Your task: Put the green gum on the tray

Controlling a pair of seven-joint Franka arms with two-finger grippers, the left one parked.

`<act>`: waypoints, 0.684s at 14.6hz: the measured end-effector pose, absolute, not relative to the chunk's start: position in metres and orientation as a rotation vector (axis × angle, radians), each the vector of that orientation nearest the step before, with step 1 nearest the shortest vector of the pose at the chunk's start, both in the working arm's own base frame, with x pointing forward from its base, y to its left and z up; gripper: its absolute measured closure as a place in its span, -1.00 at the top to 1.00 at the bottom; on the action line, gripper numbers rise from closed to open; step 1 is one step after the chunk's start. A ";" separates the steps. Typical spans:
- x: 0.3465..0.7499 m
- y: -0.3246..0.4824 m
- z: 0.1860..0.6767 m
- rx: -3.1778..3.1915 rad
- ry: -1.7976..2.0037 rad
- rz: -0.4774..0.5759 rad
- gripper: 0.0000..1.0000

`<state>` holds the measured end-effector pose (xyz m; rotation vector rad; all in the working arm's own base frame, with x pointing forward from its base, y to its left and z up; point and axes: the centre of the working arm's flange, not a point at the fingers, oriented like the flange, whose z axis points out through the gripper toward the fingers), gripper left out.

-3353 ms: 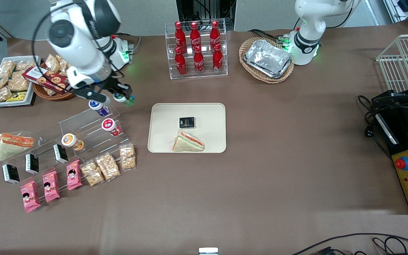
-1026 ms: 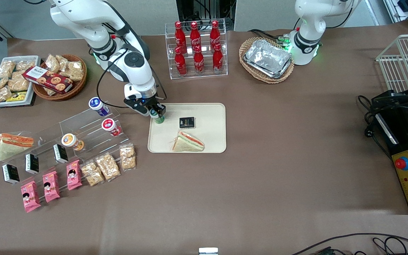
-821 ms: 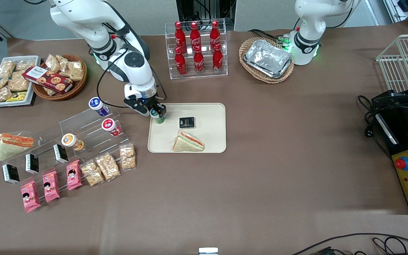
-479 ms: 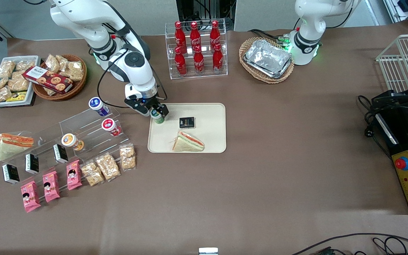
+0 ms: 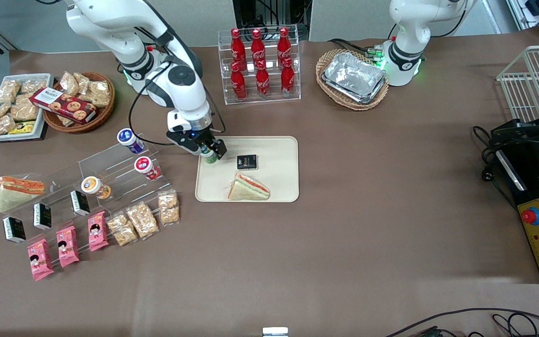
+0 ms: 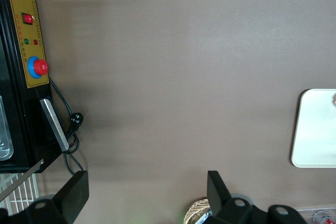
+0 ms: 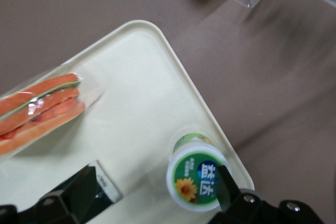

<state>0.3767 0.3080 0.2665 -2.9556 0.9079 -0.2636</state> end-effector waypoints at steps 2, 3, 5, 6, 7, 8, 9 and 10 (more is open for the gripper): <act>0.381 0.324 0.284 -2.968 0.923 -0.275 1.00; 0.383 0.332 0.294 -2.959 0.940 -0.269 1.00; 0.389 0.352 0.320 -2.943 0.984 -0.244 1.00; 0.392 0.364 0.338 -2.928 1.010 -0.221 1.00; 0.395 0.380 0.361 -2.896 1.039 -0.184 1.00; 0.397 0.395 0.387 -2.865 1.056 -0.152 1.00; 0.399 0.407 0.411 -2.846 1.061 -0.134 1.00; 0.401 0.414 0.432 -2.842 1.057 -0.128 1.00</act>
